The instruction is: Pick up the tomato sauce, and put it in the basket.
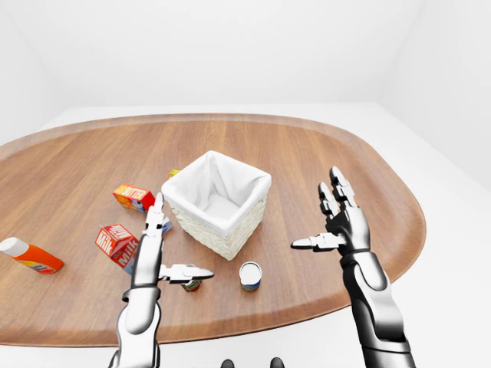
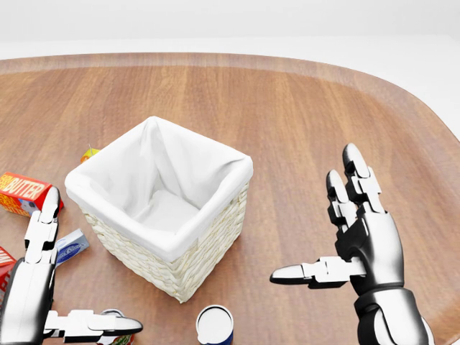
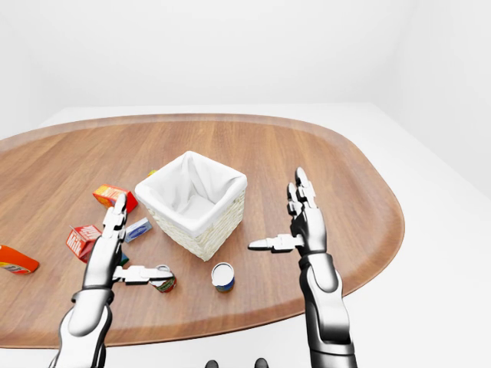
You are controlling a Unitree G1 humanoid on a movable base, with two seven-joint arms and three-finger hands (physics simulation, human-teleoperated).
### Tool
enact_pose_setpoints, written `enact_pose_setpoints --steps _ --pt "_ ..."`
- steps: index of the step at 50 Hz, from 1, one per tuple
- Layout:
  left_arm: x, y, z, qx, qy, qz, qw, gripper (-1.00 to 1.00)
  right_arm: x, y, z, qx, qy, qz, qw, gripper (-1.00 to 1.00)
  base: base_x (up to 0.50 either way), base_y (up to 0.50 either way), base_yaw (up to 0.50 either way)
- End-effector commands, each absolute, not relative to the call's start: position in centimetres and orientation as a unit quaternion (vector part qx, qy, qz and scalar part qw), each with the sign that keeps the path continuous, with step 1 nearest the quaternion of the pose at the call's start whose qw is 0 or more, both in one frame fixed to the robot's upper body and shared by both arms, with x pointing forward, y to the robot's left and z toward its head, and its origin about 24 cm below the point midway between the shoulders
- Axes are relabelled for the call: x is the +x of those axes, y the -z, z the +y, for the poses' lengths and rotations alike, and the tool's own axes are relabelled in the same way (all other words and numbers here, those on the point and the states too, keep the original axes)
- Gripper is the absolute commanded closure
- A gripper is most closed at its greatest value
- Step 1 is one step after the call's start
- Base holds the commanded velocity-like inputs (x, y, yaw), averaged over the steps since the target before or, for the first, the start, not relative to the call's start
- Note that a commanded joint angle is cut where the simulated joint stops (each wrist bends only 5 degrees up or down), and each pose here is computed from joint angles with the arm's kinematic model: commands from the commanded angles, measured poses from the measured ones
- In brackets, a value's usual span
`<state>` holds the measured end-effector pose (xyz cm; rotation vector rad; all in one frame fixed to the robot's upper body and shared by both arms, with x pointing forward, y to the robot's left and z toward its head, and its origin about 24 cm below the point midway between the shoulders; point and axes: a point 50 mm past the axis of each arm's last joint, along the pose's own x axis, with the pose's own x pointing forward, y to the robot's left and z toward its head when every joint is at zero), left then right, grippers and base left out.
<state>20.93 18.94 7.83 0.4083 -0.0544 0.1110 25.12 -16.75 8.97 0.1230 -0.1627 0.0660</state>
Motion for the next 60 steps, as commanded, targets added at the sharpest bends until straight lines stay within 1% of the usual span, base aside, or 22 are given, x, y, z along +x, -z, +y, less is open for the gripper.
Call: enact_pose_setpoints --steps 1,28,35,50,60 --pt "20.9 -6.9 18.8 0.211 -0.052 -0.007 0.976 -1.0 25.0 -8.8 -16.7 0.06 -0.034 -0.077 0.995 -1.0 0.0 0.0 0.0" --pt "20.4 -7.2 19.2 0.218 -0.063 -0.008 0.974 -1.0 25.2 -8.7 -16.7 0.06 -0.033 -0.074 0.995 -1.0 0.0 0.0 0.0" --pt "20.3 -5.8 19.1 0.216 -0.06 0.021 0.974 -1.0 25.2 -8.5 -16.7 0.06 -0.033 -0.071 0.995 -1.0 0.0 0.0 0.0" --pt "20.1 -4.5 19.6 0.225 -0.068 0.047 0.971 -1.0 25.5 -8.7 -16.8 0.061 -0.03 -0.075 0.995 -1.0 0.0 0.0 0.0" --pt "20.1 -4.4 19.8 0.231 -0.072 0.052 0.969 -1.0 25.5 -8.5 -16.8 0.061 -0.03 -0.069 0.995 -1.0 0.0 0.0 0.0"
